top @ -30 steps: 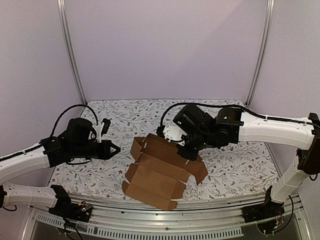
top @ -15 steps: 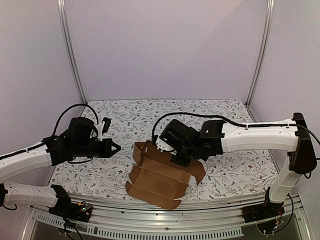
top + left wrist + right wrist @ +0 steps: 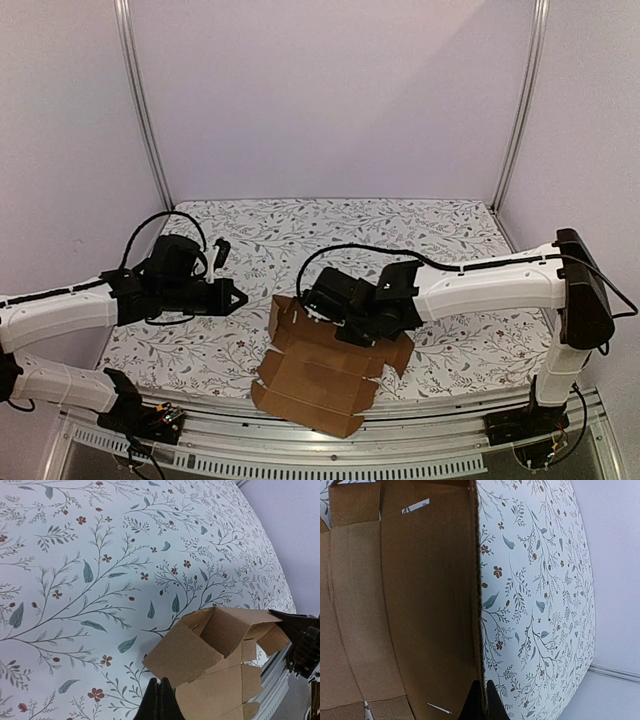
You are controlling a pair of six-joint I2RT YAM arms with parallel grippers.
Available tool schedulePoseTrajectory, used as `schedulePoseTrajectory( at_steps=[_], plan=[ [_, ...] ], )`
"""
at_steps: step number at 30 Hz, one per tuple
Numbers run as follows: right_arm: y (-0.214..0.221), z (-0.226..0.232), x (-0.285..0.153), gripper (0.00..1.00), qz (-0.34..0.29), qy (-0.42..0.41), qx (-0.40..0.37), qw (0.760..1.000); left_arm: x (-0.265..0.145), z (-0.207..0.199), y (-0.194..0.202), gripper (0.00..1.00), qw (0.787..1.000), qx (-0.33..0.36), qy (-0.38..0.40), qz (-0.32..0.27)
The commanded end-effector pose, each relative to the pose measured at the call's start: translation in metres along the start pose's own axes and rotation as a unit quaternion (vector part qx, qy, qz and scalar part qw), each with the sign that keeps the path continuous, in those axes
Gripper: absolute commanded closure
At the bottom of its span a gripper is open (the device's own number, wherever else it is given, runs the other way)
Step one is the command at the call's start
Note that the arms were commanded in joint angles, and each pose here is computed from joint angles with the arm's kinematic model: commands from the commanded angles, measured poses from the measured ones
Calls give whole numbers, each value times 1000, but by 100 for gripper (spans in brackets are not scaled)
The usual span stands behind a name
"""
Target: Fold the paper box
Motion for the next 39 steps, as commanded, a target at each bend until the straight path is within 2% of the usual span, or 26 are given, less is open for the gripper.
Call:
schedulePoseTrajectory(
  at_steps=[1, 13, 20, 30, 39],
  plan=[
    [3, 3, 3, 100, 9, 34, -7, 999, 2, 6, -17, 100, 1000, 0, -3, -29],
    [-4, -23, -18, 100, -16, 99, -14, 995, 13, -1, -25, 100, 998, -18, 63, -15],
    [-6, -40, -37, 100, -27, 125, -21, 992, 16, -6, -35, 100, 996, -17, 79, -36],
    [-1, -25, -28, 100, -8, 163, -51, 985, 39, -7, -38, 100, 993, -25, 112, -21],
    [-3, -16, -26, 100, -9, 164, -54, 985, 64, -1, -34, 100, 991, -25, 131, 0]
  ],
)
Point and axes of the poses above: each gripper's point midway between its finger pads, its own x axis out along the fingers, its own z axis along the line the jaws close on, y = z × x, the point moved 5 cm from there along -x, back along the fingers, and after that the axes turned 10 degrees about -x, right-handed, at the moved point
